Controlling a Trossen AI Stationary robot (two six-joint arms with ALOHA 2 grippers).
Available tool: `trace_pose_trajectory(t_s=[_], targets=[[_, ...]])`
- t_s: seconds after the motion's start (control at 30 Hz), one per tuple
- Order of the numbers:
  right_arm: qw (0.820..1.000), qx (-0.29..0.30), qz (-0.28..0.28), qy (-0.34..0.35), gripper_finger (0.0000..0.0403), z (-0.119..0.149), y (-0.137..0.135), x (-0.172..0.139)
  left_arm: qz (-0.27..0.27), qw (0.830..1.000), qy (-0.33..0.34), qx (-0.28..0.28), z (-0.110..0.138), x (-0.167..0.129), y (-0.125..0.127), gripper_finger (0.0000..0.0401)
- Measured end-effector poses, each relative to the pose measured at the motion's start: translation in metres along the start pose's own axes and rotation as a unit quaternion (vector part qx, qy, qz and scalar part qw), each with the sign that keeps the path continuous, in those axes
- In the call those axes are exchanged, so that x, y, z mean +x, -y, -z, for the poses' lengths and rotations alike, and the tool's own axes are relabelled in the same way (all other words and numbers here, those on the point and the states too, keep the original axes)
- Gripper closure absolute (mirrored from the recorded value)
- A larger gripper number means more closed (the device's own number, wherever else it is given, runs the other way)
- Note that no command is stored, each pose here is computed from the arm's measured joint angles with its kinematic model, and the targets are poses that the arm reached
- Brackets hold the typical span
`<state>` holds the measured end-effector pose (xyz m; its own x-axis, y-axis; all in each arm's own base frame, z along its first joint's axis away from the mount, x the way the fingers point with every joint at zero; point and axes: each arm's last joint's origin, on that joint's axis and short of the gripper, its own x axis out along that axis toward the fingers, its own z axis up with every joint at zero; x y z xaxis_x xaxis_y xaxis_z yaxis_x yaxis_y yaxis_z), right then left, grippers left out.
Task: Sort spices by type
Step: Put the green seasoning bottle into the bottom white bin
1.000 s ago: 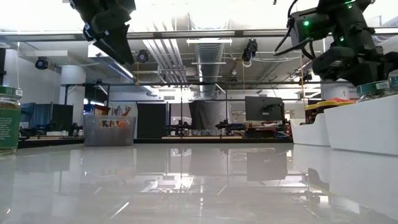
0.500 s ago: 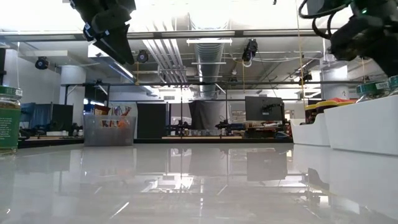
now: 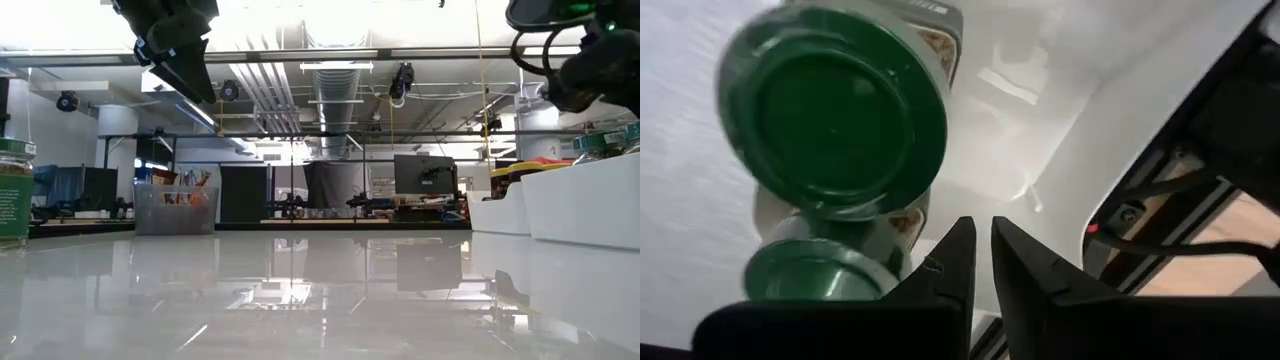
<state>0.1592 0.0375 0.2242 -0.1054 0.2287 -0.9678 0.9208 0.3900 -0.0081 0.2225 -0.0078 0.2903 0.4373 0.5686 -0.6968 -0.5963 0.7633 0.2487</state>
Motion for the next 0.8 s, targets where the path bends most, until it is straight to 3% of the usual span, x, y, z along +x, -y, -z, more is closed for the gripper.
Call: trace_pose_trajectory(t_s=[0.27,0.8], targets=[[0.999,-0.032,-0.038,0.011,0.0375,-0.004,-0.006,0.011,0.000,1.000,0.000,0.000,0.000,0.000,0.000,0.0101],[0.998,-0.045,-0.034,0.015,0.0375,-0.003,-0.002,0.010,-0.001,1.000,-0.001,0.001,0.000,0.000,0.000,0.0101]])
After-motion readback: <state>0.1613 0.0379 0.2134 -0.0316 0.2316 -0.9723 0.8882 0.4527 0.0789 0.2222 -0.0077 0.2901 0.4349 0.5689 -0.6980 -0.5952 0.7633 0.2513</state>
